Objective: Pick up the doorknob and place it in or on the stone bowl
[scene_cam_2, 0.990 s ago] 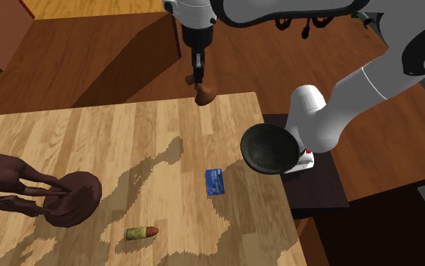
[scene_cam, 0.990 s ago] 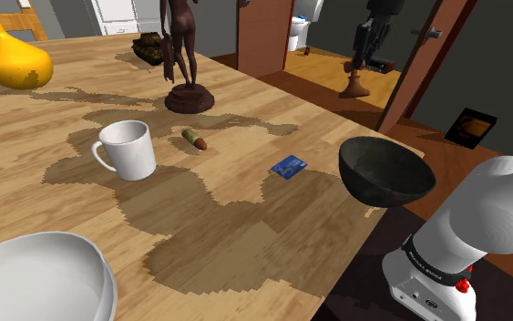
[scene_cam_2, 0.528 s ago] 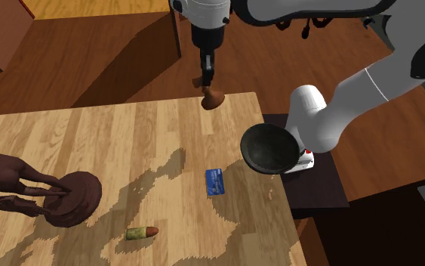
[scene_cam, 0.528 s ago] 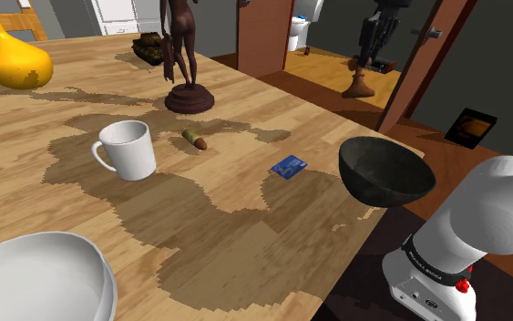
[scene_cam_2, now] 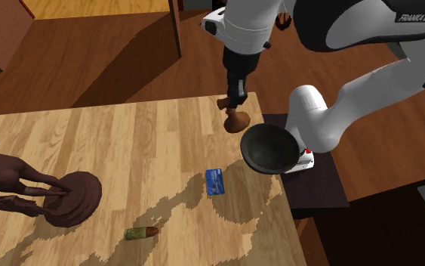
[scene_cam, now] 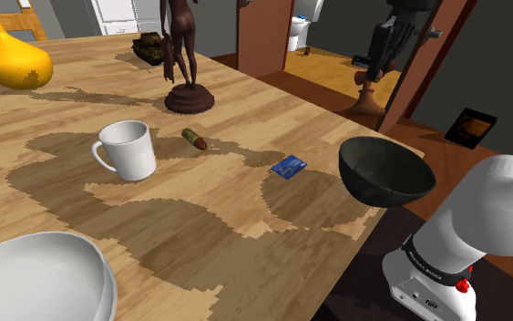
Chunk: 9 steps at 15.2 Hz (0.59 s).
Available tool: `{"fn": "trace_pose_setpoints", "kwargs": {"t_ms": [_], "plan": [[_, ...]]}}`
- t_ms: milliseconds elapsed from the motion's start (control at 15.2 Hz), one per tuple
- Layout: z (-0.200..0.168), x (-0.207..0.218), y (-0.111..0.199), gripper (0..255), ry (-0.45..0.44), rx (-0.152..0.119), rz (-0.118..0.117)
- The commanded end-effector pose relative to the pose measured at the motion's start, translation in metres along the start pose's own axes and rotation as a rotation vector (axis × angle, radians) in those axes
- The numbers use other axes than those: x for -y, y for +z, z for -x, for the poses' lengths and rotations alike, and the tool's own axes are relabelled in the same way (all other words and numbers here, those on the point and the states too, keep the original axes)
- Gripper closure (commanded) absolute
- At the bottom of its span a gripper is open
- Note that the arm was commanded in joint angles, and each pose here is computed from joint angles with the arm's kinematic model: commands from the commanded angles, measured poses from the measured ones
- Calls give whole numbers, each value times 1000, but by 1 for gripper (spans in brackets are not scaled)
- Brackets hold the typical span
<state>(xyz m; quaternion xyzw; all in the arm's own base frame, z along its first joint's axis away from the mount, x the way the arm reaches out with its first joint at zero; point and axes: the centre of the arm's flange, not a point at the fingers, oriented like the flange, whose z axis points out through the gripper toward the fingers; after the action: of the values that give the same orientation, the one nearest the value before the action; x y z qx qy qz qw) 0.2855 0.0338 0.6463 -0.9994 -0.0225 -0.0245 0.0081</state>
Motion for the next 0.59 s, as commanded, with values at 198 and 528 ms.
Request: {"fn": "trace_pose_setpoints", "kwargs": {"t_ms": [198, 528], "plan": [[41, 49, -5, 255, 1, 0, 0], [85, 105, -9, 255, 1, 0, 0]]}}
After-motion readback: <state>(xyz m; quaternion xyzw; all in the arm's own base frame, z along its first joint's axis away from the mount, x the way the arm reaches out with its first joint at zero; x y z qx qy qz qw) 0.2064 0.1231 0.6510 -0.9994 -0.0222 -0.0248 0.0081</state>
